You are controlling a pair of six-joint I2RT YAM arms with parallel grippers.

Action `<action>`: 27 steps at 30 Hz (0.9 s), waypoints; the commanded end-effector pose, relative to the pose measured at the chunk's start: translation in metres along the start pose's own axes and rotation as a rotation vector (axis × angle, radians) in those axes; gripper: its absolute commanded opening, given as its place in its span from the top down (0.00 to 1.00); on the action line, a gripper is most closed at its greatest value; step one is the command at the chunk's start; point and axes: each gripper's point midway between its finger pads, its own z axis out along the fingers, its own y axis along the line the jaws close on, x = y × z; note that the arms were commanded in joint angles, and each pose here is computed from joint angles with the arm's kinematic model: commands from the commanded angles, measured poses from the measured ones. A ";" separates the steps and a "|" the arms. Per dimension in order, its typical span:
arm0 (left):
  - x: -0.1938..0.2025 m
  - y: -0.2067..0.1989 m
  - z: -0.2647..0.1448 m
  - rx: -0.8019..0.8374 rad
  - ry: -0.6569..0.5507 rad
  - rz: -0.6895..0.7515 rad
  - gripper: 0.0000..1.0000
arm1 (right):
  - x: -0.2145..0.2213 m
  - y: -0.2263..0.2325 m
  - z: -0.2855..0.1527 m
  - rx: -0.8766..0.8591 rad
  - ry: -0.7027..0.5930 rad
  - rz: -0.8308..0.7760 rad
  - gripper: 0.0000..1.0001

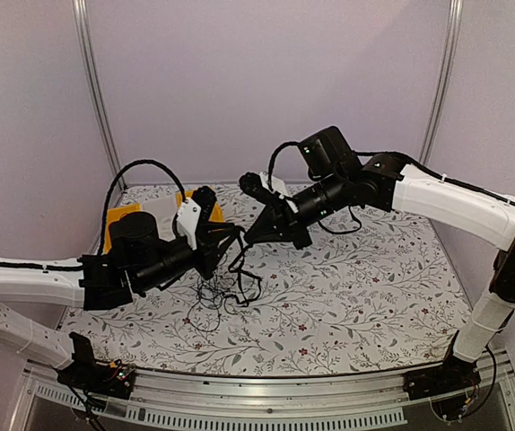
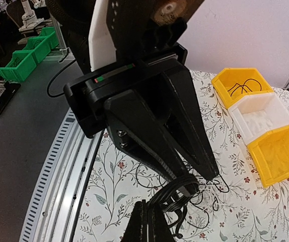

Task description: Untangle the cables

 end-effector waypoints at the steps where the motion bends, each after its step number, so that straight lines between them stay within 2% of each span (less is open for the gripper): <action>1: -0.029 0.005 0.000 -0.045 -0.073 0.009 0.95 | 0.003 -0.004 -0.001 0.020 0.001 0.012 1.00; 6: -0.057 0.022 -0.011 -0.138 -0.126 0.029 1.00 | 0.013 -0.027 -0.001 0.156 0.045 0.010 1.00; 10: -0.083 0.036 -0.021 -0.202 -0.155 0.069 1.00 | 0.025 -0.061 -0.012 0.352 0.094 0.015 0.81; 16: -0.124 0.065 -0.039 -0.293 -0.180 0.070 1.00 | 0.040 -0.063 -0.031 0.362 0.085 0.043 0.68; 25: -0.199 0.129 -0.093 -0.496 -0.239 0.056 1.00 | 0.095 -0.069 -0.064 0.390 0.094 0.110 0.62; 27: -0.203 0.144 -0.104 -0.553 -0.207 0.070 1.00 | 0.109 -0.069 -0.069 0.407 0.104 0.120 0.61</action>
